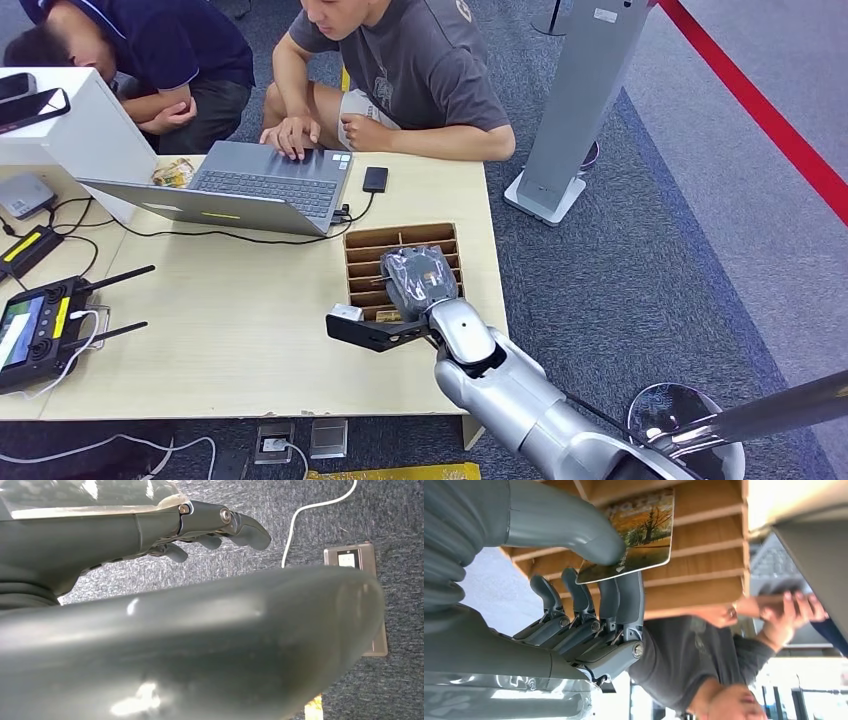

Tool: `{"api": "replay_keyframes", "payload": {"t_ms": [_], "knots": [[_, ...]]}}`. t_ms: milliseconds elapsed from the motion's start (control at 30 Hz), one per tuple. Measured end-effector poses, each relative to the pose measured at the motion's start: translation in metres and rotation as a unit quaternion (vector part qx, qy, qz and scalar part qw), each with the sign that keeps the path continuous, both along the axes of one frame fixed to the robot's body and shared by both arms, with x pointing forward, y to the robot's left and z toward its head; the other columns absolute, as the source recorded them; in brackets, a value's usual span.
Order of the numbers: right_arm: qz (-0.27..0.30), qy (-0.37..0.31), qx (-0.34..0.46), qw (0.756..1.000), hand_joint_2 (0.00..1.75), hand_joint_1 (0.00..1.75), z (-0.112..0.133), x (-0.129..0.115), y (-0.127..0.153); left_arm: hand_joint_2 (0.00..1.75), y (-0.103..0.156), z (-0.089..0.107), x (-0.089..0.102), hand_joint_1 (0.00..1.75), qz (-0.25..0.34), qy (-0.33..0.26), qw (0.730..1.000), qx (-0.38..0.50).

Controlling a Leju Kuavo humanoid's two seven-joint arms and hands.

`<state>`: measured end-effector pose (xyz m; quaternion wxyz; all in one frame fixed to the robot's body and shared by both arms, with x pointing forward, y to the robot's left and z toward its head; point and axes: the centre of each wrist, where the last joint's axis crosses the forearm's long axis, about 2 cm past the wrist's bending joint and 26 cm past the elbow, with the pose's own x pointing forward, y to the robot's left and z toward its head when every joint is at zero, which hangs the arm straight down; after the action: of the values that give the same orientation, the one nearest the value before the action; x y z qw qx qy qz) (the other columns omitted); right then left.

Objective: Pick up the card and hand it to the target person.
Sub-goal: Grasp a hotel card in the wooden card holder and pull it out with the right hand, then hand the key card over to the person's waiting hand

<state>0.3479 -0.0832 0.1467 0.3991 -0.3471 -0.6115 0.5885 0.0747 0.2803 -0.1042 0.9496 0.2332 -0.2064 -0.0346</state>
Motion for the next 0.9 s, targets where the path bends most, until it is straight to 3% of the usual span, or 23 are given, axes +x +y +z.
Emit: {"api": "replay_keyframes", "payload": {"t_ms": [700, 900], "knots": [[-0.014, -0.083, 0.073, 0.994, 1.75, 1.53, 0.048, 0.011, -0.015, 0.00, 0.002, 0.000, 0.000, 0.00, 0.002, -0.004, 1.000, 0.002], [-0.036, -0.151, 0.094, 0.983, 1.75, 1.40, 0.079, 0.026, -0.029, 0.00, 0.003, 0.000, -0.001, 0.00, -0.002, -0.009, 1.000, 0.000]]}}
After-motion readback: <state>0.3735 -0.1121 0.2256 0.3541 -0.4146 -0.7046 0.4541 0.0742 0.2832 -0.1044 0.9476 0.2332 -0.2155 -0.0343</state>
